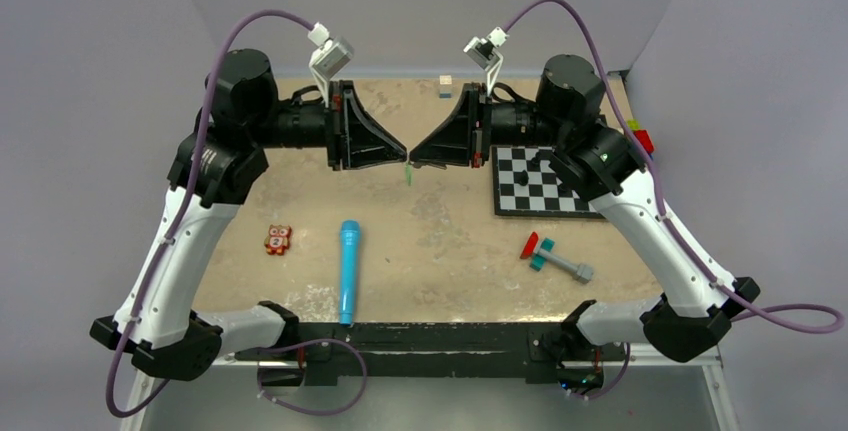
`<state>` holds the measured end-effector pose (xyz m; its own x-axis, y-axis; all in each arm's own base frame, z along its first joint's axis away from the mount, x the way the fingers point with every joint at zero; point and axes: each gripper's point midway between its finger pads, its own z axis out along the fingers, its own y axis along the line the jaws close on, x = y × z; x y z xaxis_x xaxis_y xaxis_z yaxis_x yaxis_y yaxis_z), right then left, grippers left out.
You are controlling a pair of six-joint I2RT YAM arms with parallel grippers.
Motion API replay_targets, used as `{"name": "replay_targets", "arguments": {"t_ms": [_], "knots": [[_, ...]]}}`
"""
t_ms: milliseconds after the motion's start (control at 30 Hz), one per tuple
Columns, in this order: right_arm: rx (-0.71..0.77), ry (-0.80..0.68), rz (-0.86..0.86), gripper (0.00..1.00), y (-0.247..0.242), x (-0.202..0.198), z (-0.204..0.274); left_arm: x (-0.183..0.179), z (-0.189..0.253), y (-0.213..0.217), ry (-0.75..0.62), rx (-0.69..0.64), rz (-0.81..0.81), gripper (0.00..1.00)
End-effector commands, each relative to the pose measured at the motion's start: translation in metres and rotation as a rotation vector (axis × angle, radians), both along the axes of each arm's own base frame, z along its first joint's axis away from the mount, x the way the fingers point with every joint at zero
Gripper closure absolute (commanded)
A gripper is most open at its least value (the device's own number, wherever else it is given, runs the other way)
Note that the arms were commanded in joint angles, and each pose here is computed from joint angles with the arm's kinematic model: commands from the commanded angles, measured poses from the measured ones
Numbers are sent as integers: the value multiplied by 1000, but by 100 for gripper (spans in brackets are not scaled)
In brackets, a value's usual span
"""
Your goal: Remove the keys from the keyring
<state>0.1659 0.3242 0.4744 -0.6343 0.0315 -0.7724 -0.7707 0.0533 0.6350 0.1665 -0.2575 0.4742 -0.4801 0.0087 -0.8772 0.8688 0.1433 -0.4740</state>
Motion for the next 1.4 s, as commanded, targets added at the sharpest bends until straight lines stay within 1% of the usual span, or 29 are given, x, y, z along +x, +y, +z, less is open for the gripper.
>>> {"name": "replay_targets", "arguments": {"t_ms": [0,100,433,500,567,767,800,900,1033,1133,1367], "knots": [[42,-77,11,100,-7,-9,20,-8,7,0,-3,-12,-38,83],[41,-77,7,100,-6,-8,19,-9,6,-1,5,-16,-47,86],[46,-71,4,100,-6,-8,20,-12,10,-6,31,-52,-92,90],[48,-71,3,100,-6,-8,20,-12,9,-7,34,-51,-98,94],[52,-73,0,100,-6,-8,21,-13,9,-7,34,-51,-97,100],[56,-58,-8,100,-4,-5,21,-8,7,-5,56,-43,-48,100],[53,-53,-8,98,-4,-5,20,-9,8,-5,61,-44,-45,100],[53,-42,-3,76,-3,-5,18,-10,10,-4,70,-54,-37,100],[74,-50,11,54,-4,-8,21,-12,16,-3,69,-72,-38,100],[80,-53,20,52,-4,-9,21,-13,20,-3,67,-80,-37,100],[109,-77,36,51,-6,-15,27,-14,26,-2,86,-96,-27,100]]}}
